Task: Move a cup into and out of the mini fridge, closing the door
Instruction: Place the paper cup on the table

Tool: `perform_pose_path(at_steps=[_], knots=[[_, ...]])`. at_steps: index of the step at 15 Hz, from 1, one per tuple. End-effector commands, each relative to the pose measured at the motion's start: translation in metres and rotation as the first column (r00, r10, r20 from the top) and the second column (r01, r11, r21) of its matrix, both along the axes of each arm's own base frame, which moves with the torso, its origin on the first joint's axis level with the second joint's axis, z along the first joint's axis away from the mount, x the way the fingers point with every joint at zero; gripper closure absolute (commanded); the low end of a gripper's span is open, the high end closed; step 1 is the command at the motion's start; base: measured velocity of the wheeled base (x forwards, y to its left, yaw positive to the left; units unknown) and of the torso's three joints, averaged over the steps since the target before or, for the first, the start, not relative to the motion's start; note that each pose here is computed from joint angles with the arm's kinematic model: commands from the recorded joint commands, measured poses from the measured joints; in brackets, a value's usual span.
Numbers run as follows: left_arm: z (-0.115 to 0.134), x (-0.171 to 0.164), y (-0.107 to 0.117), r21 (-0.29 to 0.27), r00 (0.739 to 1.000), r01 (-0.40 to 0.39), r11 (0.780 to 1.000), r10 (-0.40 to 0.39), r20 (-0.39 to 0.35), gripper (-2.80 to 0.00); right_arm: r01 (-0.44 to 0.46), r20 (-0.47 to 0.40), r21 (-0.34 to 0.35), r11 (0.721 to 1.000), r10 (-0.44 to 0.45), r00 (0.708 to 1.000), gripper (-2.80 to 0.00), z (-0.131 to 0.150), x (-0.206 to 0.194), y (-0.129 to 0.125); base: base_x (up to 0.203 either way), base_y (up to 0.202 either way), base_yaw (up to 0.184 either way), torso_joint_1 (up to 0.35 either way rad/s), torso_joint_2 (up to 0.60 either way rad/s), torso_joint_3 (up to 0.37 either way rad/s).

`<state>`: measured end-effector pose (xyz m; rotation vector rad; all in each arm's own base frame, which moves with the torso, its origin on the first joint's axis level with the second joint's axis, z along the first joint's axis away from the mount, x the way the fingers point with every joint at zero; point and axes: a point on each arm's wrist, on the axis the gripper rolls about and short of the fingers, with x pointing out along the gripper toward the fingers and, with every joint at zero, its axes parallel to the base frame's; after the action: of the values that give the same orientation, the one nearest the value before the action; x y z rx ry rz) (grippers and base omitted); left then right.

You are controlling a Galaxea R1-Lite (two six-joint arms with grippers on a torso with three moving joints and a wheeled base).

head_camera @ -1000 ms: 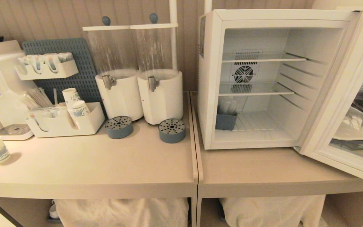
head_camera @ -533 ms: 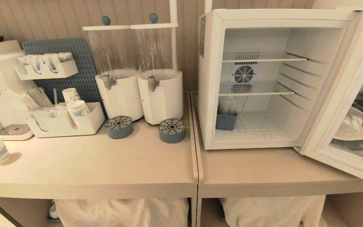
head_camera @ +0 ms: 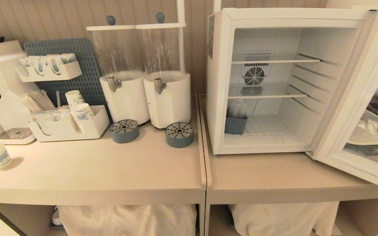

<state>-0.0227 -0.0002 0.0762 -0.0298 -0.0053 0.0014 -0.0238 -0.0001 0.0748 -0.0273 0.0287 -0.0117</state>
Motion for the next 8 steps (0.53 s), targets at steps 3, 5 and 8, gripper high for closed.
perform_pose_path(at_steps=[3, 5, 8], knots=[[-0.0004, 0.0002, 0.0, 0.001, 1.0, 0.0, 1.0, 0.0, -0.002, 0.0, 0.002, -0.002, 0.003, 1.0, -0.002, 1.0, 0.0, 0.0003, 0.0002, 0.0, -0.174, 0.0, 0.002, 0.002, 0.0, 0.004], [-0.0004, 0.0001, 0.0, -0.001, 1.0, 0.0, 1.0, 0.0, -0.001, 0.0, 0.002, -0.003, 0.003, 1.0, -0.002, 1.0, 0.0, 0.0004, 0.0002, 0.0, -0.189, 0.0, 0.001, 0.002, 0.0, 0.008], [-0.0004, 0.0001, 0.0, -0.001, 1.0, 0.0, 1.0, 0.0, -0.001, 0.0, 0.002, -0.001, 0.01, 1.0, -0.002, 1.0, 0.0, 0.0005, 0.0002, 0.0, -0.134, 0.0, -0.004, 0.0, 0.0, 0.006]])
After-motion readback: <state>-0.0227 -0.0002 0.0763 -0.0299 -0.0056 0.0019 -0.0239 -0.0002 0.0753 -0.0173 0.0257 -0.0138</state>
